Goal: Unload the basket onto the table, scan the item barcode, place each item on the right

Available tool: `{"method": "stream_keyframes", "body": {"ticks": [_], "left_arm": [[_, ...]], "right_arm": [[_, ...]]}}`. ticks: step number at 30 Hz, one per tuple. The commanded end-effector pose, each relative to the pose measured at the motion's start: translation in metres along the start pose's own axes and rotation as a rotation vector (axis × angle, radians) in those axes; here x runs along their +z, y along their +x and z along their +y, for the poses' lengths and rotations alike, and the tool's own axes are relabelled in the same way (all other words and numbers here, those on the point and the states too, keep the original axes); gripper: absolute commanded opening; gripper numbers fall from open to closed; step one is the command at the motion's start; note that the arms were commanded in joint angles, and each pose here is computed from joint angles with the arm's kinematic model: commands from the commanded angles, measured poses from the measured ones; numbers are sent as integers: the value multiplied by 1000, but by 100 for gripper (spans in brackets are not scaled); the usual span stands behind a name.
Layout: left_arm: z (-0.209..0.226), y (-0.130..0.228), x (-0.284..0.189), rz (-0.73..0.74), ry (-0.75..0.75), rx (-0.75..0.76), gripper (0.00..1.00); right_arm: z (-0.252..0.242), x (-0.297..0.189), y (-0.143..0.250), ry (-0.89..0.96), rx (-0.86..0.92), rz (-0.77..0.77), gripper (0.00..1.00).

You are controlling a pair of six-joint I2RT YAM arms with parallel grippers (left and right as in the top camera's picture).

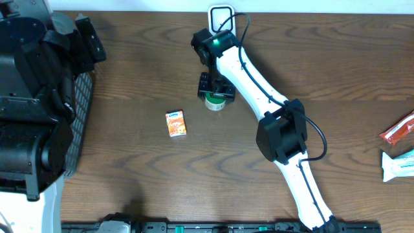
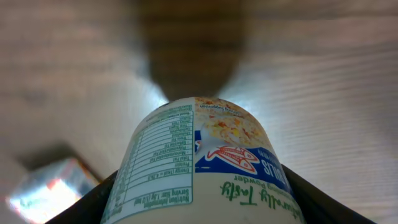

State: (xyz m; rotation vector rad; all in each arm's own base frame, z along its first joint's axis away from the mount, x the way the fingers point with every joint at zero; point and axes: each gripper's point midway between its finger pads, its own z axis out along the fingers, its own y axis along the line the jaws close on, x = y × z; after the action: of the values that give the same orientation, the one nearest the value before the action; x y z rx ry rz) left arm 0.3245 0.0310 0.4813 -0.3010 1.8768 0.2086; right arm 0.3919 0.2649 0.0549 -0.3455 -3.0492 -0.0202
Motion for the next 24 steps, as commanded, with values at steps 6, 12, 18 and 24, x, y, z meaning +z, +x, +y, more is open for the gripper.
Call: {"method": "stream_keyframes", "body": {"ticks": [6, 12, 18, 24], "left_arm": [[2, 0, -1, -1, -7, -10, 98], [2, 0, -1, -1, -7, -10, 98], [2, 0, -1, -1, -7, -10, 98], [2, 0, -1, -1, -7, -10, 98]], "right_arm": [[-9, 15, 10, 139, 387, -109, 56], [-2, 23, 23, 152, 449, -110, 70], [2, 24, 26, 124, 409, -59, 79], [4, 23, 32, 55, 220, 78, 82]]}}
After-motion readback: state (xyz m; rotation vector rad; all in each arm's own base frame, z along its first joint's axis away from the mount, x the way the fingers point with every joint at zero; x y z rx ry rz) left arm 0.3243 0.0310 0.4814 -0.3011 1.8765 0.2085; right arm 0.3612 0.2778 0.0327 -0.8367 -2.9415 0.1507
